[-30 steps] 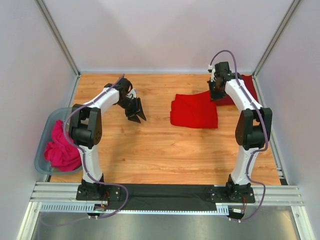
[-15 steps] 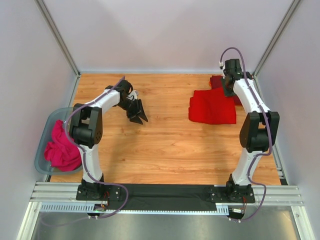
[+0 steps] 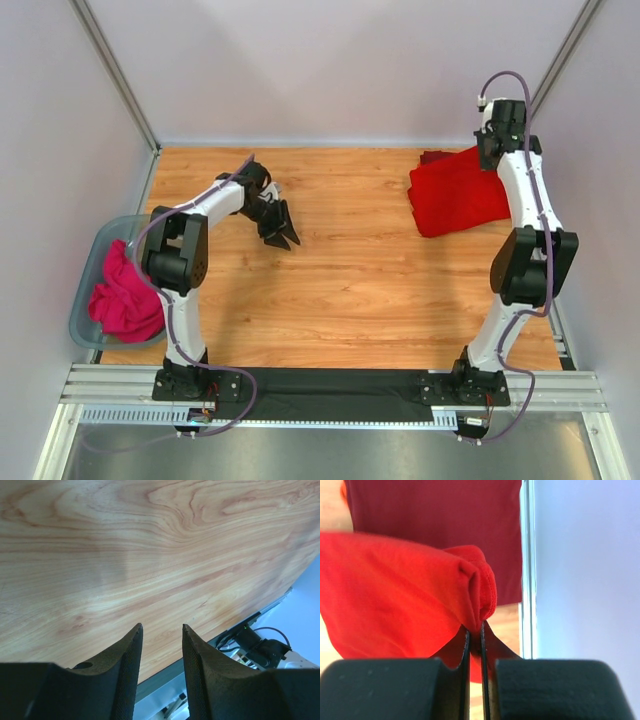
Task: Fold and stack the t-shirts
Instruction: Neatly place the folded tshirt to the corner
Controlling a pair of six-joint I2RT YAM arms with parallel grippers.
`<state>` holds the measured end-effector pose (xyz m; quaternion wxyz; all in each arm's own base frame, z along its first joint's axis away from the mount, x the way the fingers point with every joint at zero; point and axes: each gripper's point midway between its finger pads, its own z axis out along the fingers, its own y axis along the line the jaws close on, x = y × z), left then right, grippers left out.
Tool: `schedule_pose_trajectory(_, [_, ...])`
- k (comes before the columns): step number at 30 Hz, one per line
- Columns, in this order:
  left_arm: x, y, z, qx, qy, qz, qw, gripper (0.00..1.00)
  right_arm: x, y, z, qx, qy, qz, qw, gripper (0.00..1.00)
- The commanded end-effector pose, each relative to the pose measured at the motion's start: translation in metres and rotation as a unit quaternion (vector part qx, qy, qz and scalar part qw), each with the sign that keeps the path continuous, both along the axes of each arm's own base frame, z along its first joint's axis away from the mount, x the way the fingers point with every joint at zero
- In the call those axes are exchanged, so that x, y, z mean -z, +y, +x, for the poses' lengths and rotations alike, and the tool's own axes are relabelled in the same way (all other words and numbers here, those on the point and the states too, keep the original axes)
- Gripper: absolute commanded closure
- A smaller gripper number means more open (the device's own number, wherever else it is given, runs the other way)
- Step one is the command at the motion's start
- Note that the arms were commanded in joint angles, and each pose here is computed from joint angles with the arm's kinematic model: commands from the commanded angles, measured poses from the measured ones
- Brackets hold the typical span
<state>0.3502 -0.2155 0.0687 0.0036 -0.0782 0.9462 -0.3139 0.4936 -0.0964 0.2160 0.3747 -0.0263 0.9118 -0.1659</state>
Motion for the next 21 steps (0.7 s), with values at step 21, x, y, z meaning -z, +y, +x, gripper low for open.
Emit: schedule_pose_trajectory(21, [0.001, -0.019, 0.006, -0.016, 0.042, 0.086, 0.995, 0.56, 0.064, -0.121, 0.144, 0.149, -0.169, 0.233, 0.946, 1.00])
